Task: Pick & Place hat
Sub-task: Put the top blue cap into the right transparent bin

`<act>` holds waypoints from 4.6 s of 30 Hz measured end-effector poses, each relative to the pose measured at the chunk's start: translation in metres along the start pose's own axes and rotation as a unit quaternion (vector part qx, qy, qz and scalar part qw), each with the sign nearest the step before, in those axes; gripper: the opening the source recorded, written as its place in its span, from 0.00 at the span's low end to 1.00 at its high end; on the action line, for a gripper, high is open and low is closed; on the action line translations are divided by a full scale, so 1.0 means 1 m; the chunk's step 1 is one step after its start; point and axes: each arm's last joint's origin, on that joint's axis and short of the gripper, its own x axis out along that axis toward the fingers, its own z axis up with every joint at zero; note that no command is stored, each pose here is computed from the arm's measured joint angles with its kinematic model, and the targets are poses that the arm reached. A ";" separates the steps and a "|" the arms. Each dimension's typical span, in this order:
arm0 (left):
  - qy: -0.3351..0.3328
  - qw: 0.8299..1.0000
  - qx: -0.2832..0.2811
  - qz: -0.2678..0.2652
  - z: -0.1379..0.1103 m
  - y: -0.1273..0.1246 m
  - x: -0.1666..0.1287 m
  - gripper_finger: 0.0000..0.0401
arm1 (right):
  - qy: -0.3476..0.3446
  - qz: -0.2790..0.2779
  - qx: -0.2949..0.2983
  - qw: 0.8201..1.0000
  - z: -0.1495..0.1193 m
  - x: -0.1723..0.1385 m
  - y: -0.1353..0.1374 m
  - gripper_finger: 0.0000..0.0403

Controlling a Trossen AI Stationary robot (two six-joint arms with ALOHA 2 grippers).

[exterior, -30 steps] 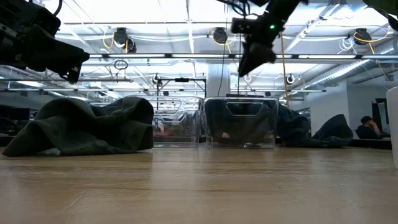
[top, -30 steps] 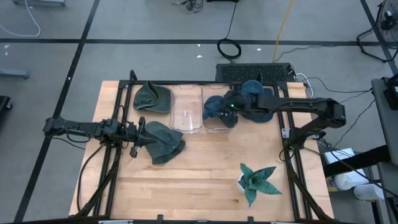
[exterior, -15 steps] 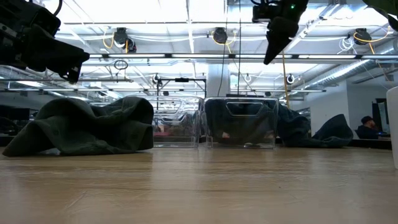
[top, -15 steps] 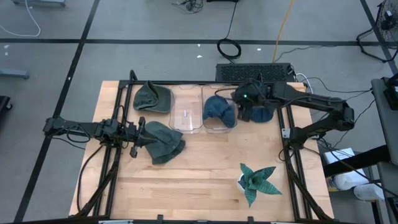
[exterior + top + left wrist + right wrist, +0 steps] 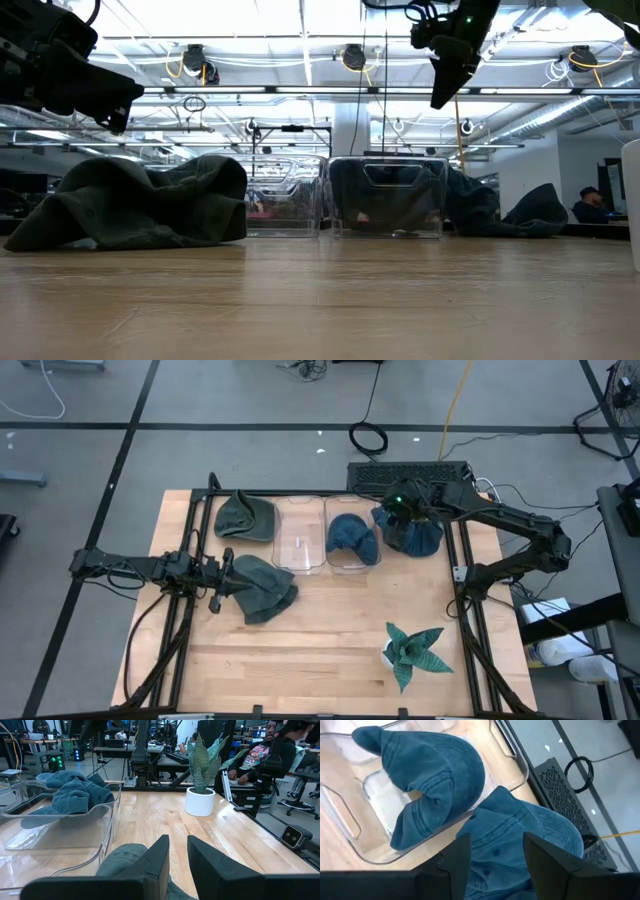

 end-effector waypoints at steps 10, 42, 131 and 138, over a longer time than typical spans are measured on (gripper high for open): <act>0.000 1.000 0.000 0.000 0.000 0.000 0.000 0.19 | 0.016 -0.015 0.064 0.998 0.000 0.021 0.005 0.42; 0.000 1.000 0.000 0.000 0.000 0.000 0.000 0.19 | 0.026 -0.067 0.145 0.987 -0.042 0.064 0.051 0.56; 0.000 1.000 0.000 0.000 0.000 0.000 0.000 0.19 | -0.086 -0.438 -0.266 0.854 0.013 -0.018 0.063 0.00; 0.000 1.000 0.000 0.000 0.000 0.000 0.000 0.19 | -0.098 -0.464 -0.302 0.827 0.024 -0.033 0.074 0.00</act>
